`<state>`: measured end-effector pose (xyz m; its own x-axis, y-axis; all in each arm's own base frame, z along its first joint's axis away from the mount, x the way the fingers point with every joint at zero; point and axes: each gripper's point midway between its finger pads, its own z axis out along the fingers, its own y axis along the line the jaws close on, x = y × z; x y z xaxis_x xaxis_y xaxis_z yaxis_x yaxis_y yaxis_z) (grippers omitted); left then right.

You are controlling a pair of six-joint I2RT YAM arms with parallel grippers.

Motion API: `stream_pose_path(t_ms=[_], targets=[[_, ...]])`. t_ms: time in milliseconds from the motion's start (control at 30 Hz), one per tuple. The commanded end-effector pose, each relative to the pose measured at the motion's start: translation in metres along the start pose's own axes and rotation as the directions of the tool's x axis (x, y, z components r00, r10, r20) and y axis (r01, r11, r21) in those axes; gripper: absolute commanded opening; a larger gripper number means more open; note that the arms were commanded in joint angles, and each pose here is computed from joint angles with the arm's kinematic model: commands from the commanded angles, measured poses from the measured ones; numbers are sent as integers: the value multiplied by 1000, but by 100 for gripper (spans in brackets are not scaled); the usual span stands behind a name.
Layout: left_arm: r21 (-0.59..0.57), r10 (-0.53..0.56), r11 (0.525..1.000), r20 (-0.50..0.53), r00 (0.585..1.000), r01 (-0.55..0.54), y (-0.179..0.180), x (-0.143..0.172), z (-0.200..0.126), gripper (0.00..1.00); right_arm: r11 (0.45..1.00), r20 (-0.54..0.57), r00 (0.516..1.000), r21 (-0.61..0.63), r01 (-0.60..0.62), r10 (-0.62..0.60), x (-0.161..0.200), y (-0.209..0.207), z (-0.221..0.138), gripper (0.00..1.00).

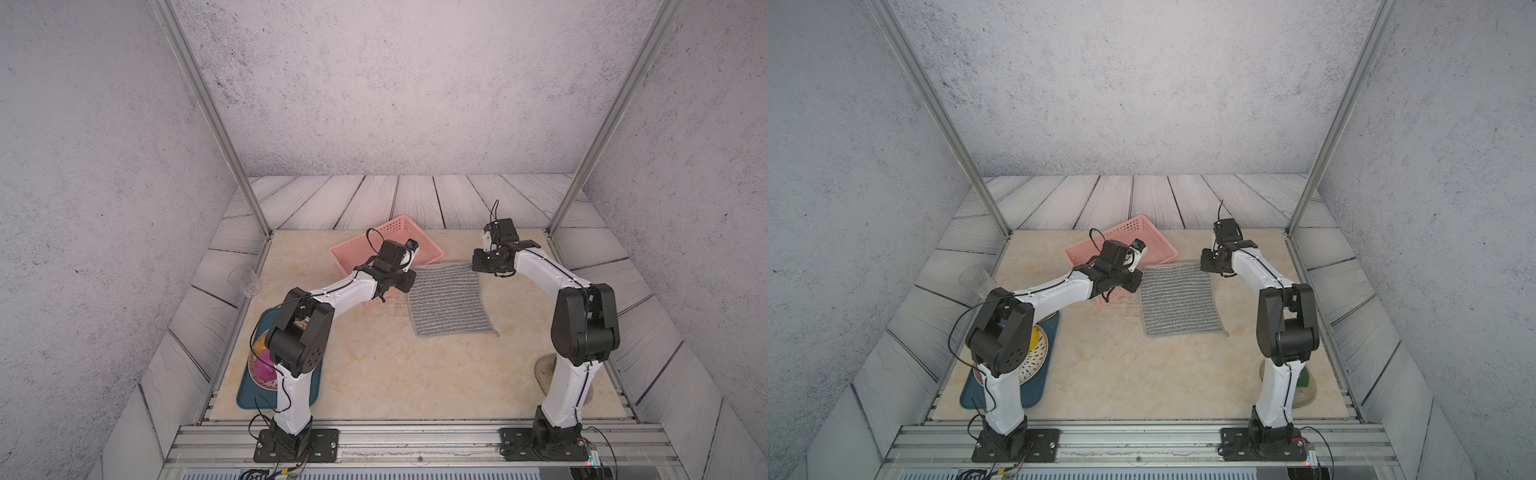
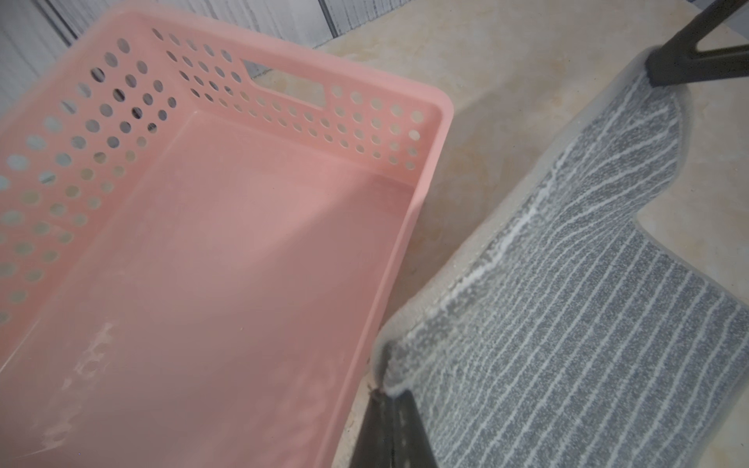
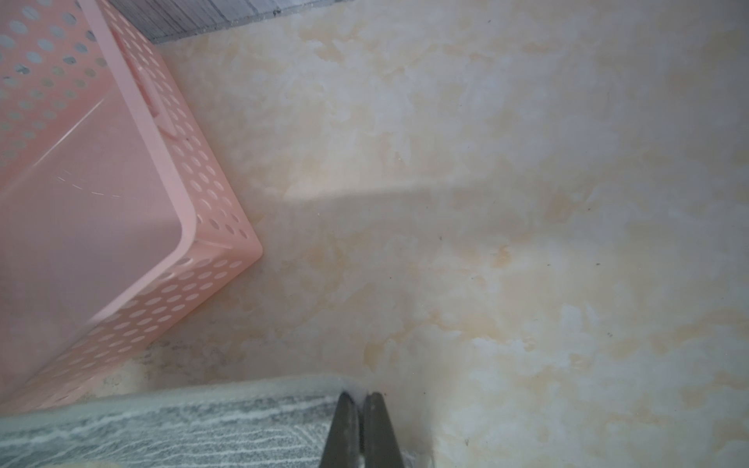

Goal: Fold the square dishcloth
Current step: Fold the cleaning item at the center of the board.

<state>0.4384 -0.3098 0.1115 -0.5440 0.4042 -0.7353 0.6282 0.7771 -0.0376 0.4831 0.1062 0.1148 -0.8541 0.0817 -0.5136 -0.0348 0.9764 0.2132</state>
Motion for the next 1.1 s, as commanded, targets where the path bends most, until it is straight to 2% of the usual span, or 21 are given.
stream_pose_path(t_ms=[0, 633, 1067], targets=[[33, -3, 999, -33, 999, 4, -5, 19, 5, 0, 1000, -59, 998, -4, -27, 27, 22, -3, 13, 0], [107, -31, 994, -63, 998, 37, -40, 51, -16, 0, 997, -72, 995, -18, -69, 68, 57, -6, -12, 0], [145, -8, 989, -86, 996, 20, -71, 70, -30, 0, 996, -85, 992, -3, -91, 90, 80, -10, -32, 3]])
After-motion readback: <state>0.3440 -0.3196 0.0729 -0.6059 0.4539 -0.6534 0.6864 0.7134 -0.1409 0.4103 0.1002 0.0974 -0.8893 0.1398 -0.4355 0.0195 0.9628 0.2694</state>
